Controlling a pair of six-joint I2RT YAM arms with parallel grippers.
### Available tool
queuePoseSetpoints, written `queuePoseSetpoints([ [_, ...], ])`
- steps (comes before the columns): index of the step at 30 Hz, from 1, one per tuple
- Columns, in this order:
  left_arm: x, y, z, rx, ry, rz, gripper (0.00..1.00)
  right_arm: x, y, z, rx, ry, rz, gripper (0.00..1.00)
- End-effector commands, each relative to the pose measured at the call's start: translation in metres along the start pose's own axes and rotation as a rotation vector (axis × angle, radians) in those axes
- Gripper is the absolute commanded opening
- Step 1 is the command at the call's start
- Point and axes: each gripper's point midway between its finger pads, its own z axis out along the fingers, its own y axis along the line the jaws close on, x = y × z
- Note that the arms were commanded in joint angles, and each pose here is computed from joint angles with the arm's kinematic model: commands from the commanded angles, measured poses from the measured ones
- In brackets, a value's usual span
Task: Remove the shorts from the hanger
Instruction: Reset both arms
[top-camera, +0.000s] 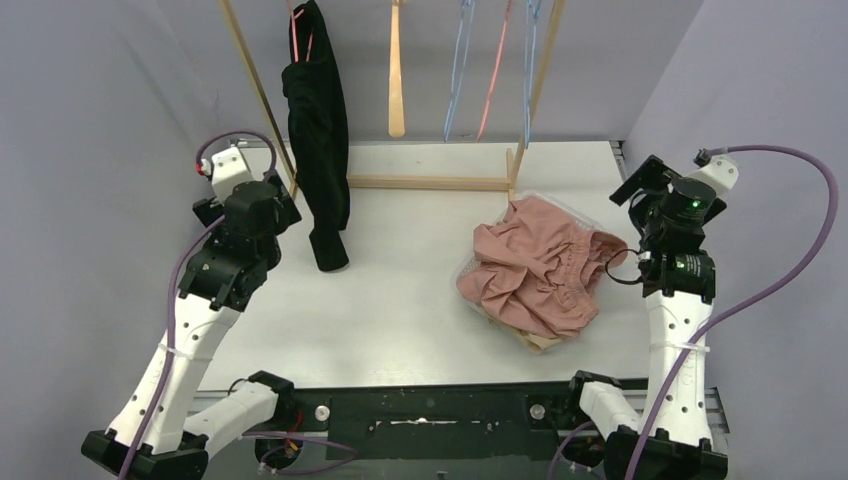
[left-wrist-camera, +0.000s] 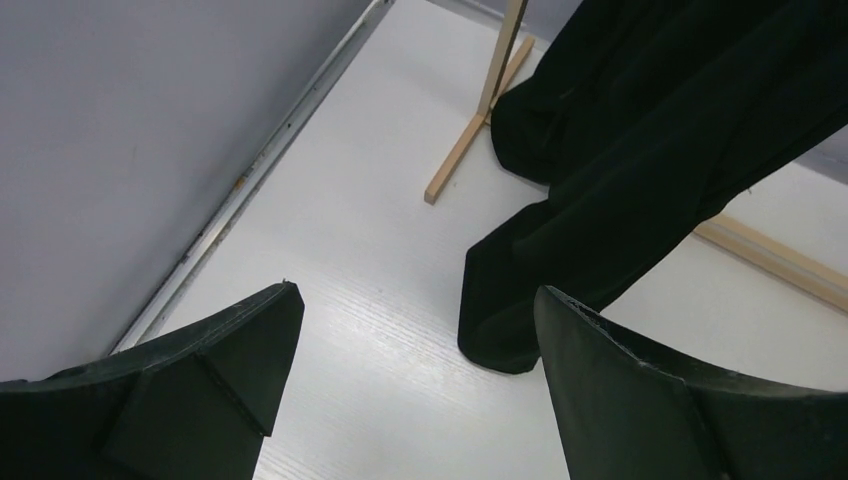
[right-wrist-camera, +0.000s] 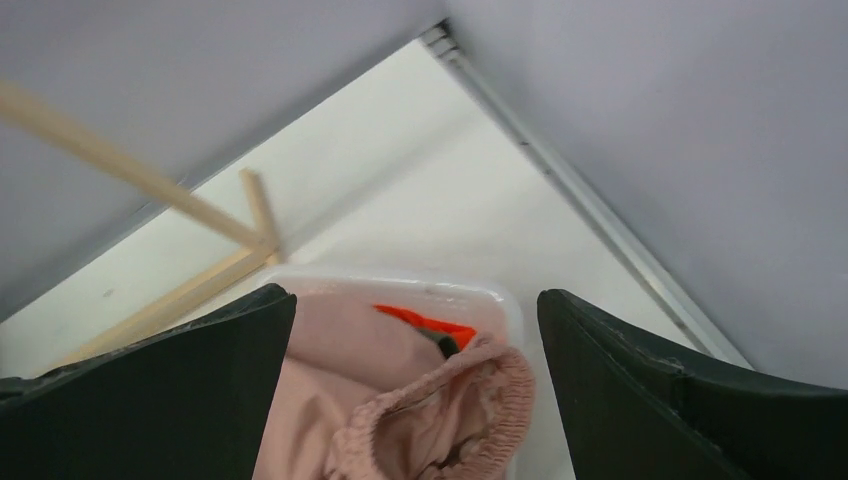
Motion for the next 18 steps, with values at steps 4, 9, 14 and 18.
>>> queuePoseSetpoints([
  [4, -0.072, 0.037, -0.023, -0.144, -0.25, -0.09, 0.87, -0.046, 0.075, -0.073, -0.5, -0.13, -0.039, 0.98],
  [9, -0.082, 0.035, -0.028, -0.106, -0.284, -0.102, 0.87, -0.041, 0.067, -0.085, -0.482, -0.118, -0.083, 0.98],
  [14, -0.07, 0.02, -0.024, -0.028, -0.247, -0.085, 0.87, -0.03, 0.064, -0.08, -0.469, -0.07, -0.091, 0.98],
  [18, -0.059, 0.023, -0.019, -0.067, -0.212, -0.097, 0.87, -0.024, 0.065, -0.077, -0.471, -0.039, -0.083, 0.98],
])
